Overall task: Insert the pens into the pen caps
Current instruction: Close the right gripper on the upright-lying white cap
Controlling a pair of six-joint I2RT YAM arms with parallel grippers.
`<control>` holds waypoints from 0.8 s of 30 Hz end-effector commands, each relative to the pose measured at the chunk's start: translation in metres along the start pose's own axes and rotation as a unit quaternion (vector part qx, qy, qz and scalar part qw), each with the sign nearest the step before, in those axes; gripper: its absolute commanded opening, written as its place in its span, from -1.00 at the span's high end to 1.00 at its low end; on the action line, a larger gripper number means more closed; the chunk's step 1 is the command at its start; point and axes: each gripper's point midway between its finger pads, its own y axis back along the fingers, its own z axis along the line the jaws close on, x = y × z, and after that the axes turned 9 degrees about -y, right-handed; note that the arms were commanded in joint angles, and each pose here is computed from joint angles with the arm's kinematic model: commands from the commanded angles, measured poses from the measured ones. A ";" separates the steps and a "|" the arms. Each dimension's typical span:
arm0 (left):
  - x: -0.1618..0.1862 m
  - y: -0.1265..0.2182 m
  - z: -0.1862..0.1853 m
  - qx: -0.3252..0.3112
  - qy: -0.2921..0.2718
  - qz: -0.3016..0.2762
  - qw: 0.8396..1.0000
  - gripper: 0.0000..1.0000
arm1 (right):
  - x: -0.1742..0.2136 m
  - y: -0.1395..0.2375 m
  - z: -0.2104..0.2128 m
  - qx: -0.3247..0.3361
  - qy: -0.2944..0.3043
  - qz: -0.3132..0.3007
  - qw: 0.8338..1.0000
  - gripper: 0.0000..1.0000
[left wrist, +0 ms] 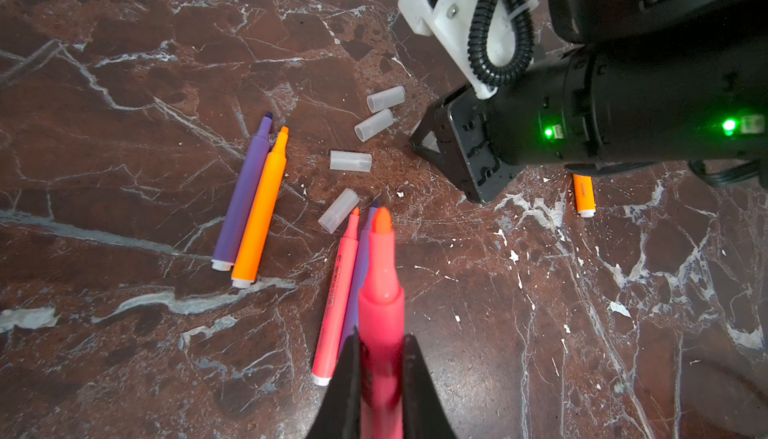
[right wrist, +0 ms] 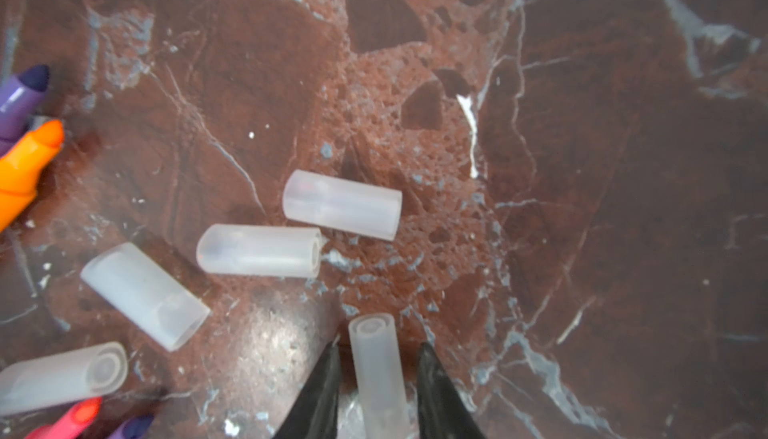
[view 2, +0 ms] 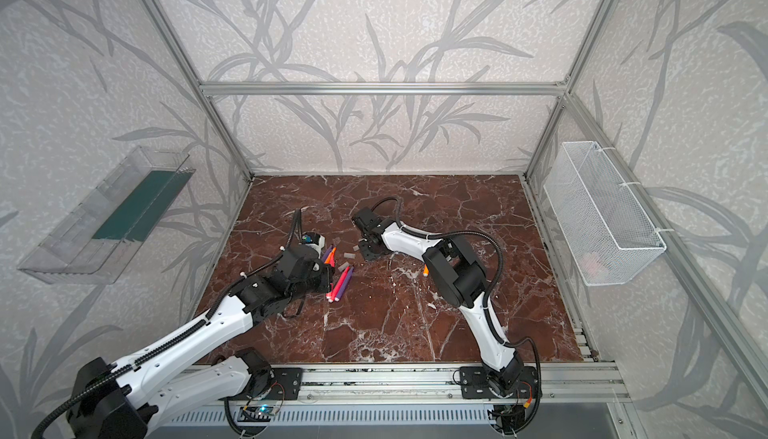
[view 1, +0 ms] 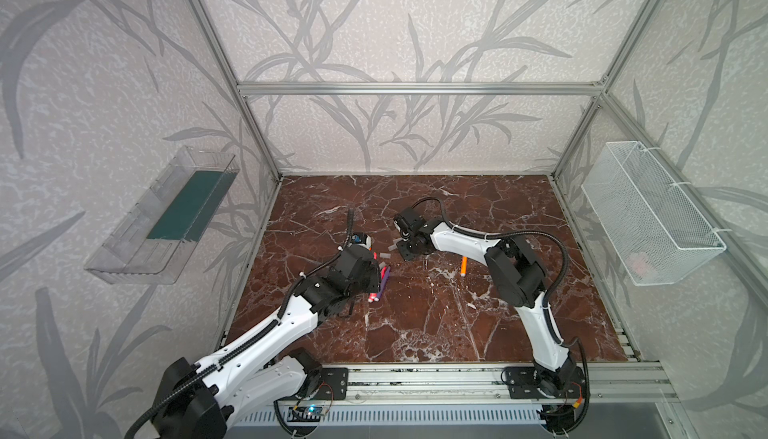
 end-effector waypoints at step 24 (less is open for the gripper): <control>-0.005 0.004 0.002 -0.003 -0.001 -0.012 1.000 1.00 | 0.027 -0.005 -0.011 0.042 -0.002 0.044 0.998 0.37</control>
